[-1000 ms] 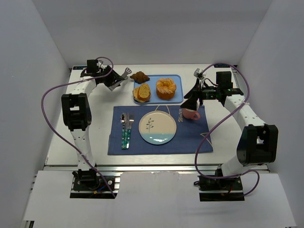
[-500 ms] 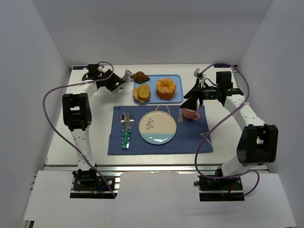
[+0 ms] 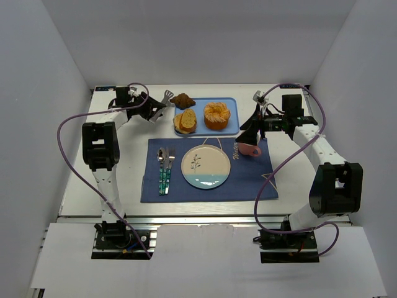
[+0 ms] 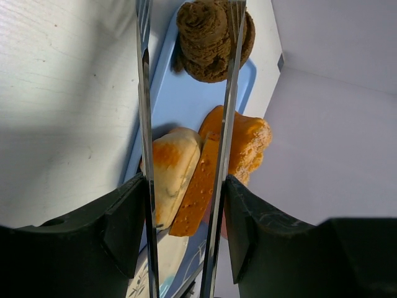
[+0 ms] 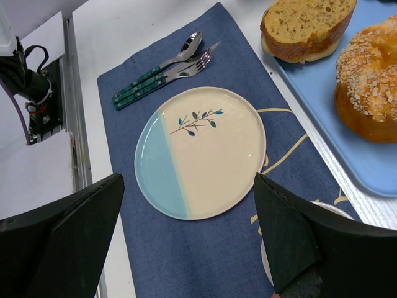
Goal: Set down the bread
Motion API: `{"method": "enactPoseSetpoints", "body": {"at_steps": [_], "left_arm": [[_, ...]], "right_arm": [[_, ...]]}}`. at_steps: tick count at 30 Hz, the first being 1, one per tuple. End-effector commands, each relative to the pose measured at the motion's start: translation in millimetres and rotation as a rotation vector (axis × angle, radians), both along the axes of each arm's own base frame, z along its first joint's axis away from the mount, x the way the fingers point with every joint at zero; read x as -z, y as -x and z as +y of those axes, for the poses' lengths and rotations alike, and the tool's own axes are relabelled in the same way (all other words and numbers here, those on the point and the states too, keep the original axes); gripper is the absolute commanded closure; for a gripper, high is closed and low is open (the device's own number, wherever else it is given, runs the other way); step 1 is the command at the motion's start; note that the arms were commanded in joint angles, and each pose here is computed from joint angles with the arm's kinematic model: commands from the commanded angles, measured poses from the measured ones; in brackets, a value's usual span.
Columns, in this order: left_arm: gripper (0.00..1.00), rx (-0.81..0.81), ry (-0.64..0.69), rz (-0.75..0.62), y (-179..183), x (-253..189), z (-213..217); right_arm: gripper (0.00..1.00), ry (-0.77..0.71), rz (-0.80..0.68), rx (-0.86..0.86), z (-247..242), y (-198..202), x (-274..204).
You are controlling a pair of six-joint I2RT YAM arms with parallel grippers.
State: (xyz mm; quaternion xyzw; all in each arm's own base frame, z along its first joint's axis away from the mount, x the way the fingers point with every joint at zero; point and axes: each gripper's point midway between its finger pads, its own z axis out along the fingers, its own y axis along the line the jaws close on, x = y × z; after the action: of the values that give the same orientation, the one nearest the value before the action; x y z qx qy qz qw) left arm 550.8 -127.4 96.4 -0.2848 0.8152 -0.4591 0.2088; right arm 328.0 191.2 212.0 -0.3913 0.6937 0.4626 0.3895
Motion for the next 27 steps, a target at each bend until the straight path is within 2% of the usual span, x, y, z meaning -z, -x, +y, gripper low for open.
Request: {"method": "enactPoseSetpoints", "body": {"at_steps": [1,12,13,21,25,27], "left_arm": [[0.4,0.023,0.051,-0.095,-1,-41,-8],[0.4,0.031,0.096,-0.093,0,-44,-12],[0.4,0.063,0.104,-0.094,4,-45,-31],[0.4,0.088,0.124,-0.069,12,-40,-37],[0.42,0.089,0.126,-0.063,15,-40,-38],[0.46,0.088,0.128,-0.091,12,-44,-38]], "right_arm": [[0.11,-0.024,-0.042,-0.016,0,2,-10],[0.11,-0.028,-0.047,-0.021,0,3,-12],[0.11,-0.028,-0.045,-0.022,0,4,-11],[0.11,-0.029,-0.051,-0.021,0,3,-13],[0.11,-0.03,-0.054,-0.024,1,3,-13],[0.11,-0.031,-0.053,-0.023,0,3,-14]]}}
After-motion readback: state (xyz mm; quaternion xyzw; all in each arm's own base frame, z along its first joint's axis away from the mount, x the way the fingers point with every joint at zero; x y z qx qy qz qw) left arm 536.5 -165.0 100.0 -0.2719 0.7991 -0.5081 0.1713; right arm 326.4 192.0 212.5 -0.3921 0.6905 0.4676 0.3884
